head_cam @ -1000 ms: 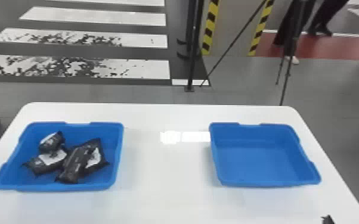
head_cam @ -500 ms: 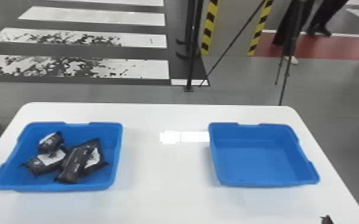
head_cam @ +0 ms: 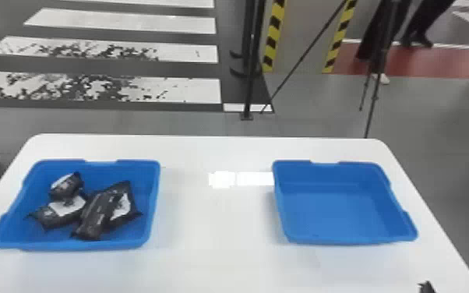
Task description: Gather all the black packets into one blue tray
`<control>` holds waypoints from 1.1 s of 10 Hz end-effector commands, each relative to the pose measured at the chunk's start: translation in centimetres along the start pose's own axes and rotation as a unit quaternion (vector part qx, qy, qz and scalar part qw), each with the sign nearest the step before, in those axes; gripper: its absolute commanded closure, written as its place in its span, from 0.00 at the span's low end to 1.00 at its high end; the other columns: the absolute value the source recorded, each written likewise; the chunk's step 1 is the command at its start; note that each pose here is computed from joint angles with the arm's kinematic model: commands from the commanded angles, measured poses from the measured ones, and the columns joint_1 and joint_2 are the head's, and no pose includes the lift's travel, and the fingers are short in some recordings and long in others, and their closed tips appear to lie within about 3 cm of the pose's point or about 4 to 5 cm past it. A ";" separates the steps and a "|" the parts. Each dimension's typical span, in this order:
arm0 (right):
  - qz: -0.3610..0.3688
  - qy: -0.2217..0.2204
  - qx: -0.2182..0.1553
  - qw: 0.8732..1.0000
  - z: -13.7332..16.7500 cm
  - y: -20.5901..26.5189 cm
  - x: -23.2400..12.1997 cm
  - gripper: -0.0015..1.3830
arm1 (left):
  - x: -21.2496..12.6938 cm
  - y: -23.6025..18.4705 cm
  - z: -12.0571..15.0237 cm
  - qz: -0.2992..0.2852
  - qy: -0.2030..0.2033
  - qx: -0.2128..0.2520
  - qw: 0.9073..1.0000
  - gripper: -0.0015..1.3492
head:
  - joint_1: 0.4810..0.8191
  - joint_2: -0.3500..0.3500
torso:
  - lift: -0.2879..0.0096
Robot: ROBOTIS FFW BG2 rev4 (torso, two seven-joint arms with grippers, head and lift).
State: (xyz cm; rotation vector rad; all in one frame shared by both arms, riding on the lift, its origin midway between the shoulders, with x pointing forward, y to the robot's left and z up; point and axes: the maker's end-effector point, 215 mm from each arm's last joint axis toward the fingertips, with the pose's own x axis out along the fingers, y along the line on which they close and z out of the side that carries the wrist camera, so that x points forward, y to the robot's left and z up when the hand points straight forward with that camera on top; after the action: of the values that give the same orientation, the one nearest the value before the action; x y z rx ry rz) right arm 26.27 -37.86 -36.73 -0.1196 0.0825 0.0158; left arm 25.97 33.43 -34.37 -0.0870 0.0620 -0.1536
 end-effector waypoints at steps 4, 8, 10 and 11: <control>0.000 -0.001 0.001 1.000 0.0 0.0 0.0 0.10 | 0.0 0.0 -0.1 0.000 0.001 -0.001 1.000 0.20 | 0.63 0.35 | 0.60; -0.002 -0.001 0.004 1.000 -0.1 -0.1 0.2 0.10 | 0.1 0.0 -0.3 0.000 0.004 -0.004 1.000 0.20 | 0.63 0.35 | 0.60; -0.001 -0.001 0.004 1.000 -0.1 -0.1 0.2 0.10 | 0.0 -0.1 -0.6 -0.002 0.008 -0.005 1.000 0.20 | 0.63 0.35 | 0.60; -0.001 -0.001 0.004 1.000 -0.1 -0.1 0.2 0.10 | 0.0 -0.1 -0.6 -0.002 0.008 -0.005 1.000 0.20 | 0.63 0.34 | 0.60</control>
State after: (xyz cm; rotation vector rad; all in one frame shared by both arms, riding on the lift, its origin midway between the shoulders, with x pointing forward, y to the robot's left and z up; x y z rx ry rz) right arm 26.43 -37.98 -36.91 -0.1118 0.0801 0.0131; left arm 25.98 33.32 -34.93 -0.0954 0.0766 -0.1572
